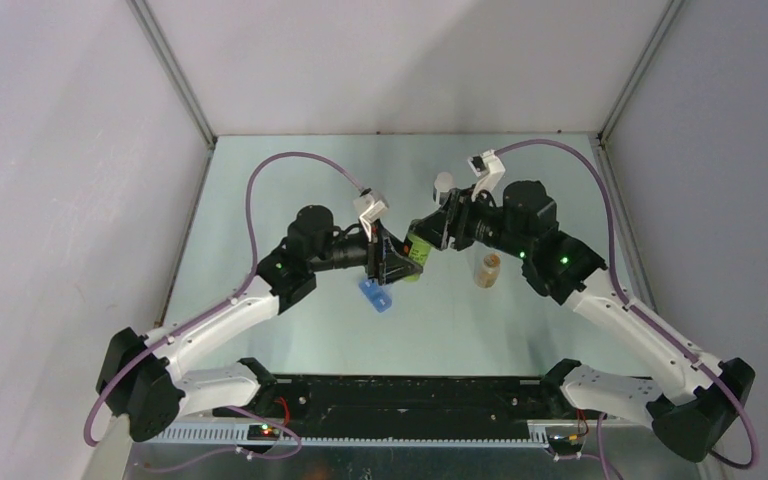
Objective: Sort the pills into containers
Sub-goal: Unscrew the lid of the pill bottle.
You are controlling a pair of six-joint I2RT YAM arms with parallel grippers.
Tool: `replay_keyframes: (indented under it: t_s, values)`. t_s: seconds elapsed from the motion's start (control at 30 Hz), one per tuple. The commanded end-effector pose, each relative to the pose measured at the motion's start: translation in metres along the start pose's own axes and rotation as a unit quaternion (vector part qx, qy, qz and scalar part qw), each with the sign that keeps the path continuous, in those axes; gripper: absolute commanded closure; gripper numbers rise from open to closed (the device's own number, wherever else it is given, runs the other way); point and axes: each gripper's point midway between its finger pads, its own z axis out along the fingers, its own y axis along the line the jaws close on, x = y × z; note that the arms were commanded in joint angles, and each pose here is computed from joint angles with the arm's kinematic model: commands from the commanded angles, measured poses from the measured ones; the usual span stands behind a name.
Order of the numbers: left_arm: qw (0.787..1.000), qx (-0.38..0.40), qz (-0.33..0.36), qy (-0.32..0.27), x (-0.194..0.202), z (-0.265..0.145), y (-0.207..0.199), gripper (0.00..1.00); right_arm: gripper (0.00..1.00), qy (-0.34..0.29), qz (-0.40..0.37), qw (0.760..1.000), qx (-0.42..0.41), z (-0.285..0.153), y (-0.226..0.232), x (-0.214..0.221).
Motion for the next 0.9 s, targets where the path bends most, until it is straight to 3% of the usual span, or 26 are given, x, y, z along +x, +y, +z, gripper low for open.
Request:
replay_keyframes:
  t_s: [0.0, 0.1, 0.2, 0.3, 0.37, 0.43, 0.6, 0.67, 0.8, 0.87]
  values:
    - [0.999, 0.025, 0.03, -0.036, -0.031, -0.002, -0.016, 1.0, 0.64, 0.033, -0.087, 0.985, -0.147, -0.016, 0.027, 0.004]
    - [0.998, 0.056, 0.026, -0.023, -0.026, -0.001, -0.025, 1.0, 0.58, 0.061, -0.143, 0.964, -0.216, -0.031, 0.031, 0.014]
    - [0.997, 0.072, 0.017, -0.017, -0.027, 0.0, -0.03, 1.0, 0.48, 0.057, -0.158, 0.962, -0.213, -0.038, 0.027, 0.01]
    - [0.997, 0.074, 0.015, -0.014, -0.026, 0.002, -0.03, 1.0, 0.06, 0.027, -0.146, 0.977, -0.154, -0.036, 0.015, -0.004]
    - [0.997, 0.071, 0.015, -0.013, -0.026, 0.004, -0.028, 1.0, 0.01, 0.008, -0.122, 0.987, -0.105, -0.031, 0.004, -0.012]
    - [0.998, 0.067, 0.013, -0.012, -0.026, 0.005, -0.025, 1.0, 0.01, -0.012, -0.084, 0.995, -0.048, -0.024, -0.01, -0.019]
    - [0.999, 0.045, 0.008, -0.015, -0.027, 0.007, -0.017, 1.0, 0.01, -0.022, -0.011, 1.0, -0.006, -0.011, -0.01, -0.016]
    - [0.999, 0.037, 0.007, -0.017, -0.028, 0.007, -0.015, 1.0, 0.05, -0.031, 0.019, 0.999, 0.008, -0.009, -0.011, -0.017]
    - [0.999, 0.02, 0.006, -0.027, -0.033, 0.006, -0.011, 1.0, 0.24, -0.039, 0.07, 0.997, 0.019, -0.006, -0.011, -0.019]
    - [0.999, 0.012, 0.002, -0.03, -0.034, 0.006, -0.008, 1.0, 0.27, -0.032, 0.074, 0.997, 0.007, -0.004, -0.006, -0.017]
